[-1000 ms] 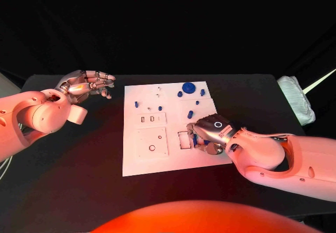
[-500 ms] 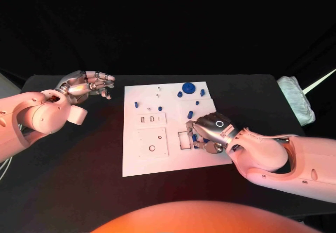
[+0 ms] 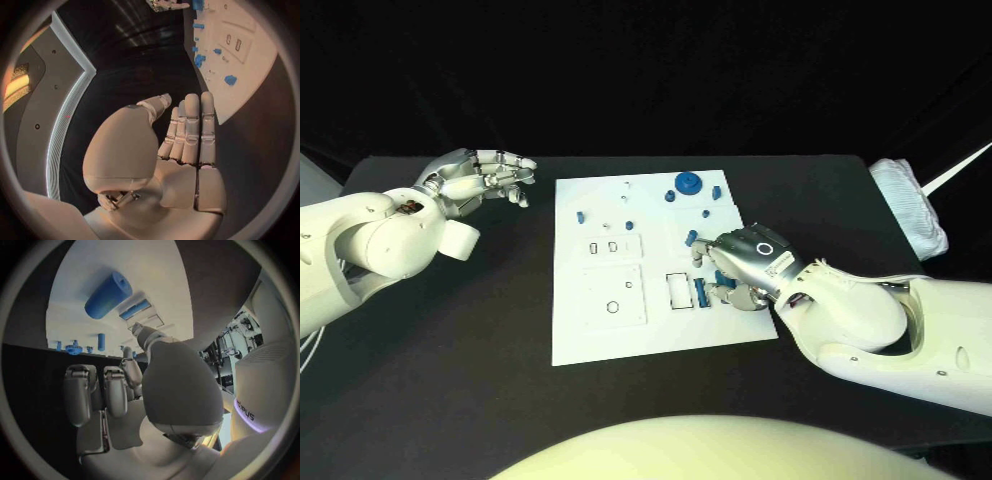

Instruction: Assemble the parts on the task board

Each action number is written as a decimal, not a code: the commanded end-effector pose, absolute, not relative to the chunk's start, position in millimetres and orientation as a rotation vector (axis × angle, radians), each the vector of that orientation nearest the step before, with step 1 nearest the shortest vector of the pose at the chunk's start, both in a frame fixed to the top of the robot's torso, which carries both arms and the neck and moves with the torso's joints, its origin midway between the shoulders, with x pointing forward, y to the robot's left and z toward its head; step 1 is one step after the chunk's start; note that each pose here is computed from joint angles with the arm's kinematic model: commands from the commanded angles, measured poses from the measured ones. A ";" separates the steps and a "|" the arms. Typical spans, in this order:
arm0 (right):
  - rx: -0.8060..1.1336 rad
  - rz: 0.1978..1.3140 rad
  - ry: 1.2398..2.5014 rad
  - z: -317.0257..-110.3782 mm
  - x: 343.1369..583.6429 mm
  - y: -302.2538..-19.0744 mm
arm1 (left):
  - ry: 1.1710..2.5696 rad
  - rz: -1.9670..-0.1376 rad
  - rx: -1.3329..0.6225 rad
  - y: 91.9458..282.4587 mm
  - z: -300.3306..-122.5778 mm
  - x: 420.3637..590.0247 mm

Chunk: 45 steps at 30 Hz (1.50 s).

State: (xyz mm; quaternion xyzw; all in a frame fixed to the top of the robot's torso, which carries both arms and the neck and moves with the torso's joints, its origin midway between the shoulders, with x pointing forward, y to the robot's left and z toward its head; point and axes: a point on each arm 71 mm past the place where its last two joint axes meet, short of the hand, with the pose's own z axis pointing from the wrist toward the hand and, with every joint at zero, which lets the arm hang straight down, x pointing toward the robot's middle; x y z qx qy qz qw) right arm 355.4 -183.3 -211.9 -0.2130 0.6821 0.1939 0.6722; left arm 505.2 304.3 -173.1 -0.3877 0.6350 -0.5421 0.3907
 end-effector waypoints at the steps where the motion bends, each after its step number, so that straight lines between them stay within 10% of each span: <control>1: -0.356 0.465 1.642 -215.8 357.6 -190.7 | 1.608 -1.396 -0.972 302.1 -171.8 505.0; 14: -0.146 0.526 1.873 -229.2 358.8 -206.0 | 1.609 -1.395 -0.973 301.4 -172.0 505.2; 45: -0.097 0.526 1.841 -235.9 364.2 -196.2 | 1.611 -1.393 -0.974 301.6 -172.1 505.1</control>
